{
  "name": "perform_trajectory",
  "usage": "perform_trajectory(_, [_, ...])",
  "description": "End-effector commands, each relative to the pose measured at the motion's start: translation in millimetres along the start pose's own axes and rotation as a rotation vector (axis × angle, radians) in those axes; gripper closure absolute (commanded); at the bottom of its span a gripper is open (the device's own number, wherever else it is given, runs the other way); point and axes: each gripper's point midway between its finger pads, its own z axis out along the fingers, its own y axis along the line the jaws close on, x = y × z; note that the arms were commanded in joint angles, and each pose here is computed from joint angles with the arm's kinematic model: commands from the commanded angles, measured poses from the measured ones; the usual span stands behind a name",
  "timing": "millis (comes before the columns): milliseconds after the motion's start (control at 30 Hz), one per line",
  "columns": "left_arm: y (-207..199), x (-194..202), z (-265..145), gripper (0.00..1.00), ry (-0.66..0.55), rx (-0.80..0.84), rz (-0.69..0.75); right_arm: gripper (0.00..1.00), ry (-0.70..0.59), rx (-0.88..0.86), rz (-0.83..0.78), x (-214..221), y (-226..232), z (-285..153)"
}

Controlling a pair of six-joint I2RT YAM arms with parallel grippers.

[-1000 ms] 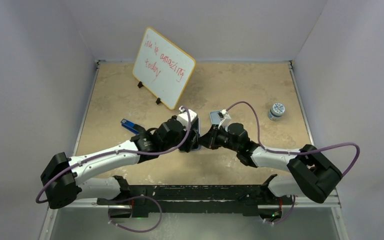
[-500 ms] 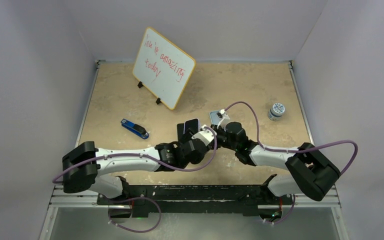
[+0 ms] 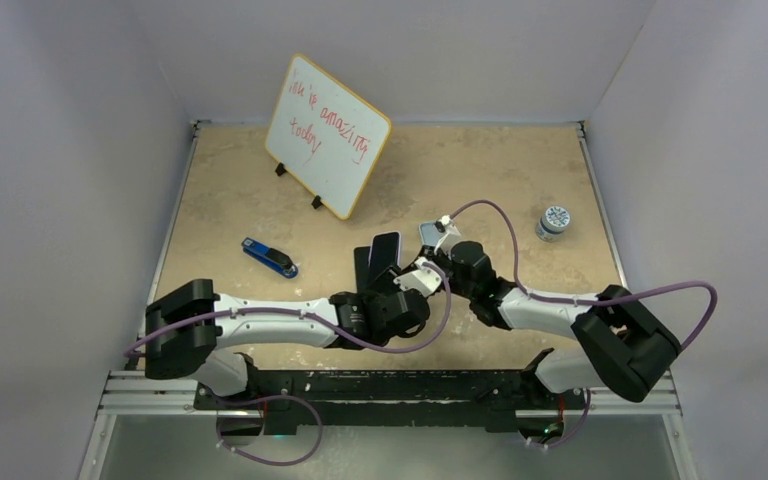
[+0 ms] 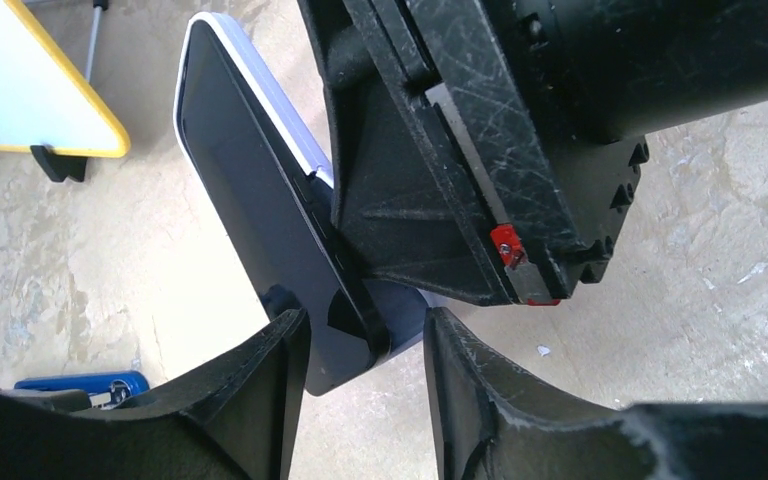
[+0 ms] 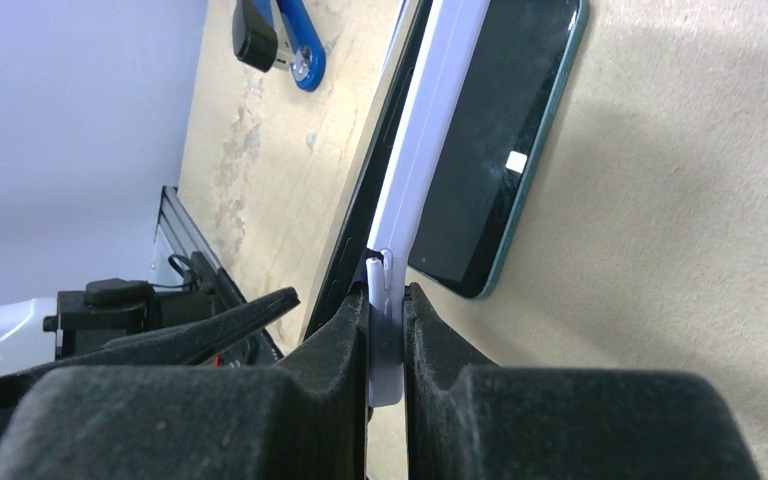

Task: Take the phone out of the phone case
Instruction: Remove the phone from the phone case.

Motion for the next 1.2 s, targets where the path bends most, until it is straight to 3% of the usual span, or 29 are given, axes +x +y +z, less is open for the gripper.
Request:
perform_trajectory(0, [28,-7,1,0.56,-0.006,-0.149,0.008,1.0,-0.035,-0.121,-0.01,-19,37,2])
perform_trajectory(167, [33,-1,-2,0.58,0.019,-0.171,0.021,1.0,-0.022,-0.114,-0.011,-16,35,2])
perform_trajectory(467, [30,-20,-19,0.44,-0.066,-0.039,-0.058,1.0,-0.018,-0.107,-0.003,-14,32,4])
perform_trajectory(833, [21,-2,-3,0.44,0.006,-0.058,0.0,1.0,-0.025,-0.119,-0.001,-16,37,-1])
perform_trajectory(1167, [28,13,13,0.45,0.056,-0.192,0.048,1.0,-0.024,-0.143,0.002,-18,45,-5])
